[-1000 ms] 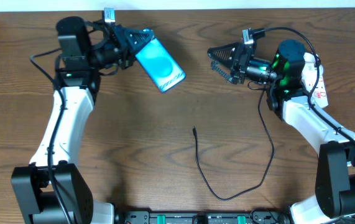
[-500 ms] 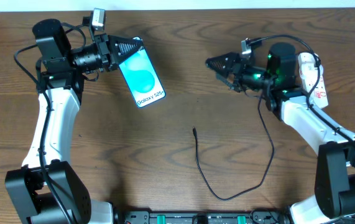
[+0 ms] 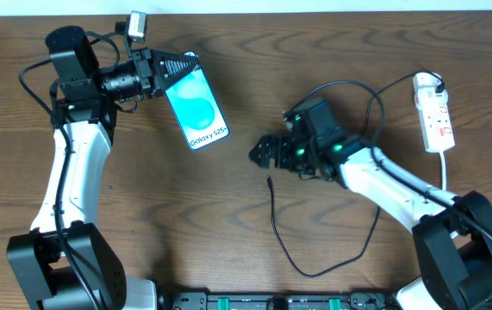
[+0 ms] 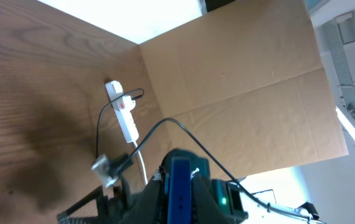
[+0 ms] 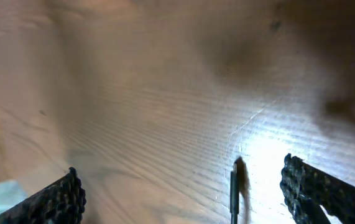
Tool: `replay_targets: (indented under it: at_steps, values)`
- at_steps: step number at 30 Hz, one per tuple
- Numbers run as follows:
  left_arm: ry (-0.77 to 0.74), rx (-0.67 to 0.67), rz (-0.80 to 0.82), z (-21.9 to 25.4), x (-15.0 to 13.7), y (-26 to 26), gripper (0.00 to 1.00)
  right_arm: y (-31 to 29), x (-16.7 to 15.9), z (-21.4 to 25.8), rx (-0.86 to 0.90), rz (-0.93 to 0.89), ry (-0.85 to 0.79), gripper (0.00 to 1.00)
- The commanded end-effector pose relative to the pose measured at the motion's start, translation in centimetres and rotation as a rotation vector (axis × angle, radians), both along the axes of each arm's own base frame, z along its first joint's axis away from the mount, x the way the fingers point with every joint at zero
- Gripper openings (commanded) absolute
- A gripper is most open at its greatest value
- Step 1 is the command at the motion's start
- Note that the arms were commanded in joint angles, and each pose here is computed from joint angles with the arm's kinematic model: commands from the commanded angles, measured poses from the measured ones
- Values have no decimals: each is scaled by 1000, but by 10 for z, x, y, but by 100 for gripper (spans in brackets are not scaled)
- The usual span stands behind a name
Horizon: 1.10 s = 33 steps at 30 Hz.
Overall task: Plug charger to phone and switch on socket
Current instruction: 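Lower the right gripper onto the black cable's USB-C plug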
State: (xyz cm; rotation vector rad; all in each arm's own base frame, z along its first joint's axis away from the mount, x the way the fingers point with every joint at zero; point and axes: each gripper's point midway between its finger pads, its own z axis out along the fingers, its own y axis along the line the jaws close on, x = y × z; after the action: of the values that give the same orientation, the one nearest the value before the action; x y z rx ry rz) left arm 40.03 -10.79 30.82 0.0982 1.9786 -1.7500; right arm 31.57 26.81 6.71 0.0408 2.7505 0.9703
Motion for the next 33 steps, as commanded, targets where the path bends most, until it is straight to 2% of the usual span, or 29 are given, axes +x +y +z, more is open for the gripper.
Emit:
replay_targets:
  at_steps: [1,8,15,19,27,33]
  values:
    - [-18,-1,-12,4,-3,0,7,-8,-2,-11,-160,-2,-67,99]
    - [-15,9,18,1,2,2,7,-11,-32,-28,-306,19,-24,92]
    - [-14,14,34,0,5,3,7,-6,-37,-27,-393,21,-88,90]
    - [-14,14,34,1,5,3,8,-7,-38,-28,-400,11,-80,82]
    - [-11,30,80,-2,12,6,7,-7,-38,-34,-440,15,-43,81]
    - [-10,38,107,-3,16,9,7,0,-37,-42,-550,49,-7,85]
